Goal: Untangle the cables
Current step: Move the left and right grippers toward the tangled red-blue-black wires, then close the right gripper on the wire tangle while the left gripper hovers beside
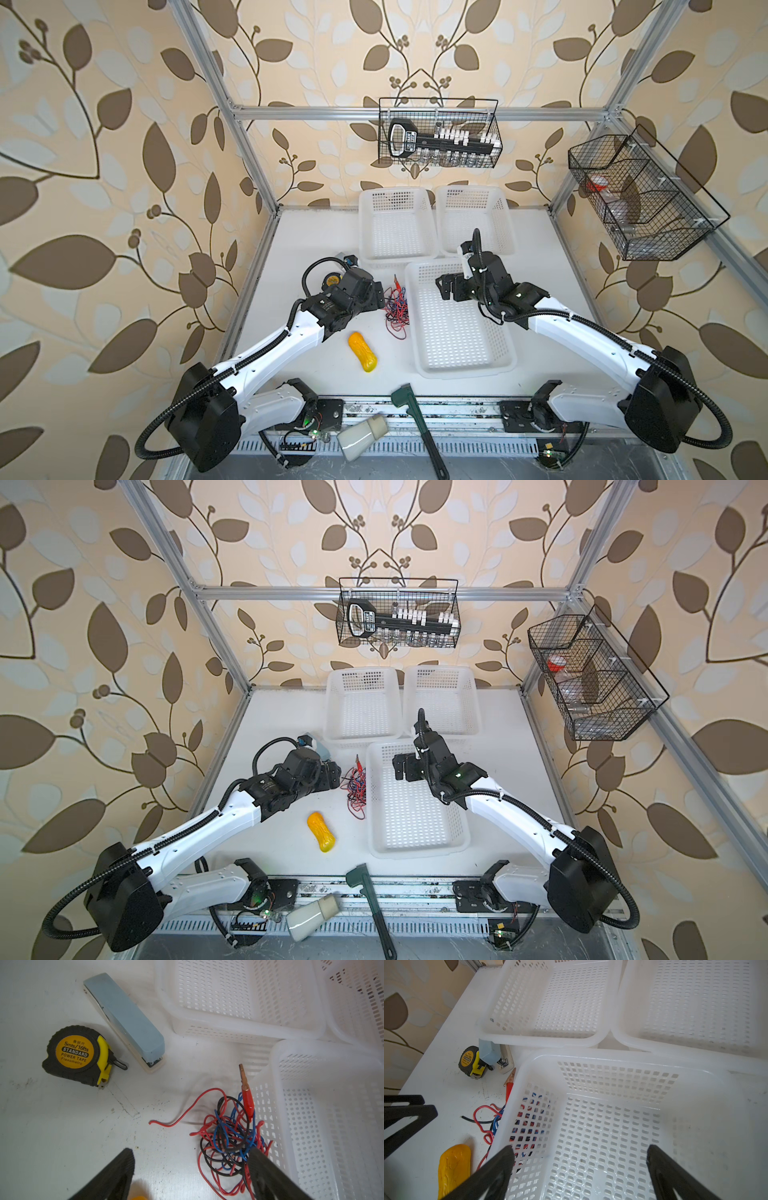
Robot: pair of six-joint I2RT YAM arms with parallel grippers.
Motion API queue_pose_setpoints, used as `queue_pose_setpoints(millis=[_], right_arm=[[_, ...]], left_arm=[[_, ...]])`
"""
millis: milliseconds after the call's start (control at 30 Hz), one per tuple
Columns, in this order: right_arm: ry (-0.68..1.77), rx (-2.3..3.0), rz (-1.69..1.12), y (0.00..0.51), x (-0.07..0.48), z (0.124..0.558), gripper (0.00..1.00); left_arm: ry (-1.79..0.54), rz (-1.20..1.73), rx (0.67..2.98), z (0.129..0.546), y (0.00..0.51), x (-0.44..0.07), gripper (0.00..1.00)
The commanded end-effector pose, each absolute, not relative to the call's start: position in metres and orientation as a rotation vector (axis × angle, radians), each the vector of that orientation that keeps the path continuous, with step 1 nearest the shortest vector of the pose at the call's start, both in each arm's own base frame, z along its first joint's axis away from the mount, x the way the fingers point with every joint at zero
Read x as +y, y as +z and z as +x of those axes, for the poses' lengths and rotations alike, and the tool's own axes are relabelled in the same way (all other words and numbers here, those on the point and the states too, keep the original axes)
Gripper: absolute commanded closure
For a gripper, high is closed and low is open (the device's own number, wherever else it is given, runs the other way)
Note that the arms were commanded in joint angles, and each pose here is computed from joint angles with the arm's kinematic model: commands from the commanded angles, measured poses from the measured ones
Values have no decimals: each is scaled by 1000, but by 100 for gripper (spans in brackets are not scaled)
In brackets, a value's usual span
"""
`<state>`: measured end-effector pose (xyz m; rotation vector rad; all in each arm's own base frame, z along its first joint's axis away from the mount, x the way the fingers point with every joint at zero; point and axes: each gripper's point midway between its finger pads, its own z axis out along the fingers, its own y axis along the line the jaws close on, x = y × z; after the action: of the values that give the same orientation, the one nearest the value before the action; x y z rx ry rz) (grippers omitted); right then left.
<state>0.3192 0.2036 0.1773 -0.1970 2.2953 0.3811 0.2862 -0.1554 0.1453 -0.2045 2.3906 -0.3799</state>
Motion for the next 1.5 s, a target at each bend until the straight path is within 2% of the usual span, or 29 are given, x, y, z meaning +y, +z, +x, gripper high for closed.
queue_pose_setpoints(millis=[0,333,467,500,633,767,900,1067,1300,1467], right_arm=[[370,2270,-235,188,217,323,0],[479,2242,-292,196,256,327,7],[488,2235,-294,195,261,330,8],[484,2235,-296,195,261,331,8],[471,2234,-305,192,262,333,9],[472,2225,-320,193,265,336,9],[494,2217,-346,192,271,336,9],[536,2208,-433,192,286,330,16],[538,2200,-623,187,322,311,36],[542,2223,-682,176,343,301,57]], left_arm=[[-465,-237,2350,290,159,-169,21],[-520,-260,2392,298,135,-193,39],[-536,-286,2397,302,124,-199,57],[-529,-289,2402,302,121,-199,59],[-504,-297,2405,305,119,-197,83],[-462,-295,2396,305,124,-191,99],[-452,-293,2384,305,127,-188,100],[-438,-293,2370,303,130,-183,100],[-384,-314,2345,299,134,-169,100],[-314,-353,2316,293,140,-150,100]])
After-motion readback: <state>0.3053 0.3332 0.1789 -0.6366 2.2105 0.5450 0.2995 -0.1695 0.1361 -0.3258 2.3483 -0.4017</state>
